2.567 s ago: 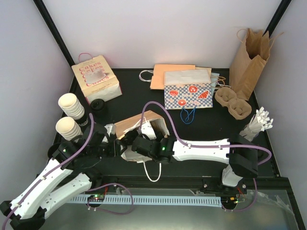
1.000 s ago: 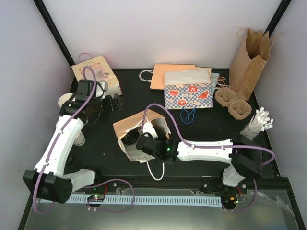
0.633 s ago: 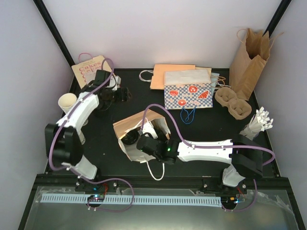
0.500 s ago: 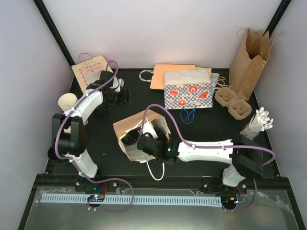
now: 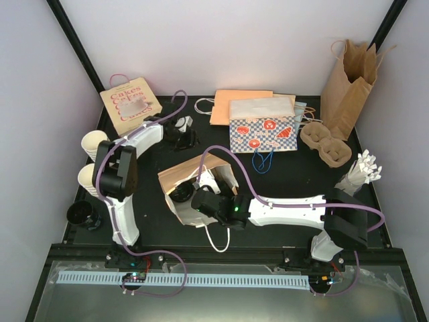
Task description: Pack the takeout coffee
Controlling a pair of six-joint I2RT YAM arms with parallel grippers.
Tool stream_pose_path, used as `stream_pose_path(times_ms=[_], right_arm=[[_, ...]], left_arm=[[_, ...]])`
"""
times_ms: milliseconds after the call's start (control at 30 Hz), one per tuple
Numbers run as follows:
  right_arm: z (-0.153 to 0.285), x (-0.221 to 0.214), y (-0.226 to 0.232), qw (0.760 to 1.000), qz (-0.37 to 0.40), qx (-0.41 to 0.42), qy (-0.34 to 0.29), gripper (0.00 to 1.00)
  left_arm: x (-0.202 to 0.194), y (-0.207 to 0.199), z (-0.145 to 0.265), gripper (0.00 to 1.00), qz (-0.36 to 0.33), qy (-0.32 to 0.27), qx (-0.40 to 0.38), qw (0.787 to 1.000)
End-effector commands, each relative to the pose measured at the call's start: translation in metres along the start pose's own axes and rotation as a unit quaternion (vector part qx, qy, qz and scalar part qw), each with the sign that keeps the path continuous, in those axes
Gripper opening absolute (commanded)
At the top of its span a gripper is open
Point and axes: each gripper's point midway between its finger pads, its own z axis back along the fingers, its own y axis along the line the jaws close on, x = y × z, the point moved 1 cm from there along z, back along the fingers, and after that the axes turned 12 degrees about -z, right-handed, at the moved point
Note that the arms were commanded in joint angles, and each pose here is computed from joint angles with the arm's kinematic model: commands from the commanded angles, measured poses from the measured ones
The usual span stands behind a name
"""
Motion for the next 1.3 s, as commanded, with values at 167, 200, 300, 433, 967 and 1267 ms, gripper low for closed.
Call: stream_pose_path(times_ms=[167,200,300,433,967,1267], right_arm=[[-0.005,0.013,-0.001,1.000,0.002,-0.012,-0.011,0.67],[-0.005,0.014,-0.002,1.000,0.002,-0.016,-0.013,0.67],[-0.005,0.018,-0.006,0.999,-0.001,-0.034,-0.020,0.67],[-0.004,0.023,-0.009,0.999,-0.004,-0.043,-0.029,0.67],[0.007,0.036,-0.028,0.994,-0.006,-0.089,-0.056,0.66],[-0.001,0.041,-0.030,0.996,-0.021,-0.059,-0.056,0.66]], left_arm=[[0.001,-0.017,-0.026,0.62,-0.047,0.013,-0.051,0.997],[0.000,-0.021,-0.030,0.62,-0.054,0.018,-0.057,0.997],[-0.003,-0.029,-0.037,0.60,-0.068,0.029,-0.070,0.995],[-0.008,-0.037,-0.044,0.57,-0.081,0.039,-0.077,0.993],[-0.010,-0.042,-0.043,0.53,-0.096,0.043,-0.057,0.993],[-0.019,-0.053,-0.048,0.51,-0.106,0.056,-0.063,0.991]])
